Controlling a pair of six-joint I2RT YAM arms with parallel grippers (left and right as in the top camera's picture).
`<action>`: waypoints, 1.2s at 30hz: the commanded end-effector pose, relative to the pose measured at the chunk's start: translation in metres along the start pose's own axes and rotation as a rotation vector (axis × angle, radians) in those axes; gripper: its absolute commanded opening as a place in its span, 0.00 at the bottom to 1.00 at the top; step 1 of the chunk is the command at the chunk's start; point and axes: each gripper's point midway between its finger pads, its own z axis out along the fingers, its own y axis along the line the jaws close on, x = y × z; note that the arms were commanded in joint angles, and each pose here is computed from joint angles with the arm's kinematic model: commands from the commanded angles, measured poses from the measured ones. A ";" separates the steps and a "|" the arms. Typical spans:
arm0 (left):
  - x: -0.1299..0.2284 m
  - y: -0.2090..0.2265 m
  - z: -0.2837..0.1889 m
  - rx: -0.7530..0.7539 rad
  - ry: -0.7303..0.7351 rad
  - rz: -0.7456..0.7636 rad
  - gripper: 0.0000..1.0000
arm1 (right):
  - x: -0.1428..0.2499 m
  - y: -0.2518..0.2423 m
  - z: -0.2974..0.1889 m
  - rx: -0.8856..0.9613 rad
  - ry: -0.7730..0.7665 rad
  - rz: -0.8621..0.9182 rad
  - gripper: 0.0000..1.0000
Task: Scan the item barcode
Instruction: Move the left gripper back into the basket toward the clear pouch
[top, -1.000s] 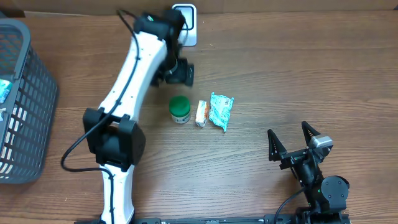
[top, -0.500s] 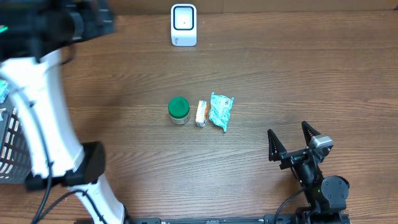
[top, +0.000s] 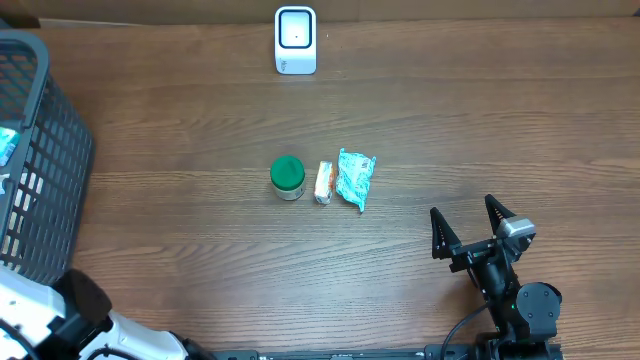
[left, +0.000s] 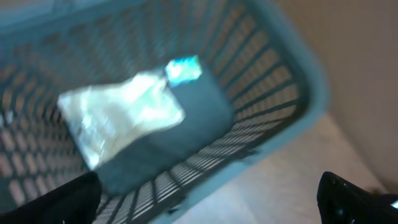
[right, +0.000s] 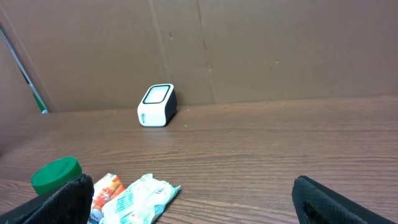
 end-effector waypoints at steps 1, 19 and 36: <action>0.021 0.019 0.038 -0.043 0.150 -0.078 1.00 | 0.001 0.000 0.000 -0.001 -0.006 -0.003 1.00; 0.053 0.073 0.191 -0.164 0.238 0.002 1.00 | 0.001 0.000 0.000 -0.001 -0.006 -0.002 1.00; 0.127 0.134 0.269 -0.303 0.343 0.439 1.00 | 0.001 0.000 0.000 -0.001 -0.006 -0.002 1.00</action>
